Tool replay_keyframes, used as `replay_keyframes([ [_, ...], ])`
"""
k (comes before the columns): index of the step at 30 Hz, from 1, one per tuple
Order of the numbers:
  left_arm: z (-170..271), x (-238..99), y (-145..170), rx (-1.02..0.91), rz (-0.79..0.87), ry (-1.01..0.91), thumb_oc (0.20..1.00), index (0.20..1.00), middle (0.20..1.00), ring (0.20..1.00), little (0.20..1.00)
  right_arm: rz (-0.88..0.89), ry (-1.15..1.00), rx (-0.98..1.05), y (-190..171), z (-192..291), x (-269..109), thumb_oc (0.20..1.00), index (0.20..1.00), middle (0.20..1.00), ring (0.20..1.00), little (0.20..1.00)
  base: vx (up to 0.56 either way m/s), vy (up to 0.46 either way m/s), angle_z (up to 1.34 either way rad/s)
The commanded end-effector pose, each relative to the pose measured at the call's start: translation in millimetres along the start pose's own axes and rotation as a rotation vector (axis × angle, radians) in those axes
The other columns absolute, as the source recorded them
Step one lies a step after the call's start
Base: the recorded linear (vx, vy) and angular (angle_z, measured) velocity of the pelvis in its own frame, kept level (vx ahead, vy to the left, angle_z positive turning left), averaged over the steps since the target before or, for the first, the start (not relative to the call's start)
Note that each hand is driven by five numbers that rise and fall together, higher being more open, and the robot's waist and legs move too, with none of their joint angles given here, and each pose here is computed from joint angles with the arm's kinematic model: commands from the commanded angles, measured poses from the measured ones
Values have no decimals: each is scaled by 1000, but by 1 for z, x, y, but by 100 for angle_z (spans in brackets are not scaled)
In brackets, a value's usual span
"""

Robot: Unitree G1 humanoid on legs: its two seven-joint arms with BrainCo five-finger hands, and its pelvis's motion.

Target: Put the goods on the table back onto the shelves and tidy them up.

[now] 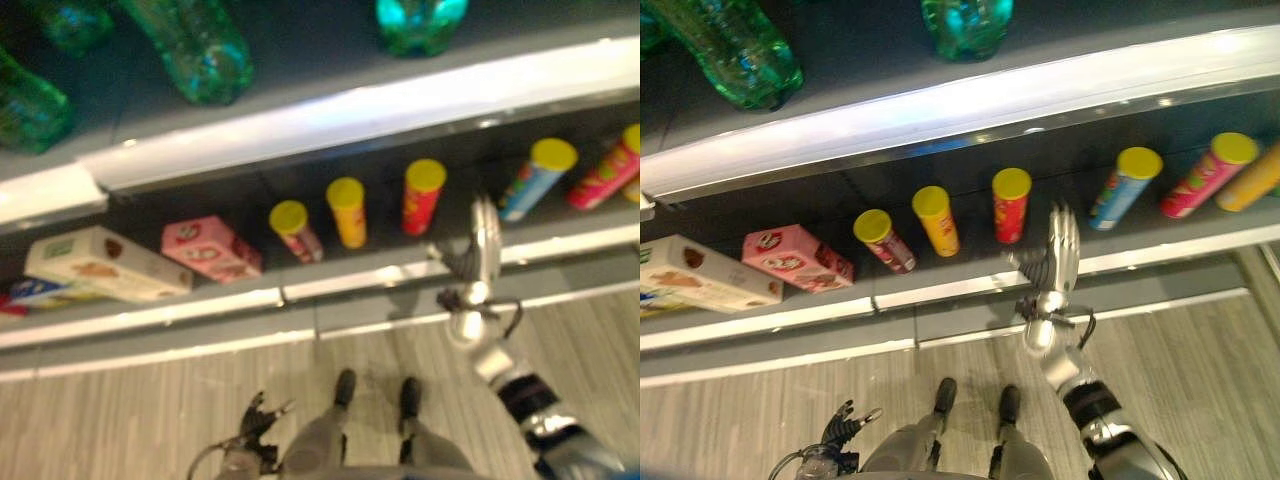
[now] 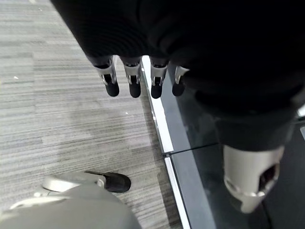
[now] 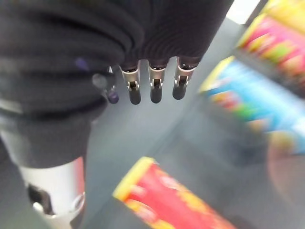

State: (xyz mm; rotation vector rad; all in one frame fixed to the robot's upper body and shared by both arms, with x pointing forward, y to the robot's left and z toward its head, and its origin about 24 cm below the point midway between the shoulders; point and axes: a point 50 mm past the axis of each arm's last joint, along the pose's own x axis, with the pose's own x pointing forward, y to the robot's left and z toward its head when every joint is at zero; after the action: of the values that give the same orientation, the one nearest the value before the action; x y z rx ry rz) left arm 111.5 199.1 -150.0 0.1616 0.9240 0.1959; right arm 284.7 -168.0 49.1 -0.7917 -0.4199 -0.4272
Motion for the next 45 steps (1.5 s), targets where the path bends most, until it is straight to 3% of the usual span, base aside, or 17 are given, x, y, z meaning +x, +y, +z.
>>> replay_keyframes([
  [1, -9, 0, -9, 55, -2, 44, 1000, 1000, 1000, 1000, 1000, 47, -78, 88, -2, 13, -4, 1000, 1000, 1000, 1000, 1000, 31, 42, -22],
  [10, -18, -4, -11, 39, 3, 72, 1000, 1000, 1000, 1000, 1000, 158, 1, 84, 2, -1, -33, 1000, 1000, 1000, 1000, 1000, 2, 29, -18],
  [15, -29, -8, -9, 35, 7, 116, 1000, 1000, 1000, 1000, 1000, 332, 83, 47, 18, -16, -58, 1000, 1000, 1000, 1000, 1000, -4, 29, -9],
  [21, -32, -7, -2, -20, 55, 137, 1000, 1000, 1000, 1000, 1000, 573, 433, -166, 26, -78, -140, 1000, 1000, 1000, 1000, 1000, -4, 5, -1],
  [24, -33, -7, 2, -46, 68, 152, 1000, 1000, 1000, 1000, 1000, 733, 764, -366, 5, -119, -210, 1000, 1000, 1000, 1000, 1000, -30, 46, -21],
  [28, -41, -9, 3, -37, 55, 187, 1000, 1000, 1000, 1000, 1000, 773, 983, -391, -14, -132, -244, 1000, 1000, 1000, 1000, 1000, -18, 43, -31],
  [31, -45, -11, 3, -36, 51, 205, 1000, 1000, 1000, 1000, 1000, 719, 1013, -338, -15, -132, -241, 1000, 1000, 1000, 1000, 1000, -11, 39, -24],
  [36, -50, -13, 8, -50, 80, 229, 1000, 1000, 1000, 1000, 1000, 728, 883, -207, 4, -115, -218, 1000, 1000, 1000, 1000, 1000, -11, 23, -13],
  [41, -39, -8, 10, -75, 97, 188, 1000, 1000, 1000, 1000, 1000, 801, 839, -212, 14, -106, -224, 1000, 1000, 1000, 1000, 1000, 0, 0, 0],
  [45, -5, 3, 17, -63, 136, 45, 1000, 1000, 1000, 1000, 1000, 868, 850, -265, 12, -104, -246, 1000, 1000, 1000, 1000, 1000, -1, 0, -3],
])
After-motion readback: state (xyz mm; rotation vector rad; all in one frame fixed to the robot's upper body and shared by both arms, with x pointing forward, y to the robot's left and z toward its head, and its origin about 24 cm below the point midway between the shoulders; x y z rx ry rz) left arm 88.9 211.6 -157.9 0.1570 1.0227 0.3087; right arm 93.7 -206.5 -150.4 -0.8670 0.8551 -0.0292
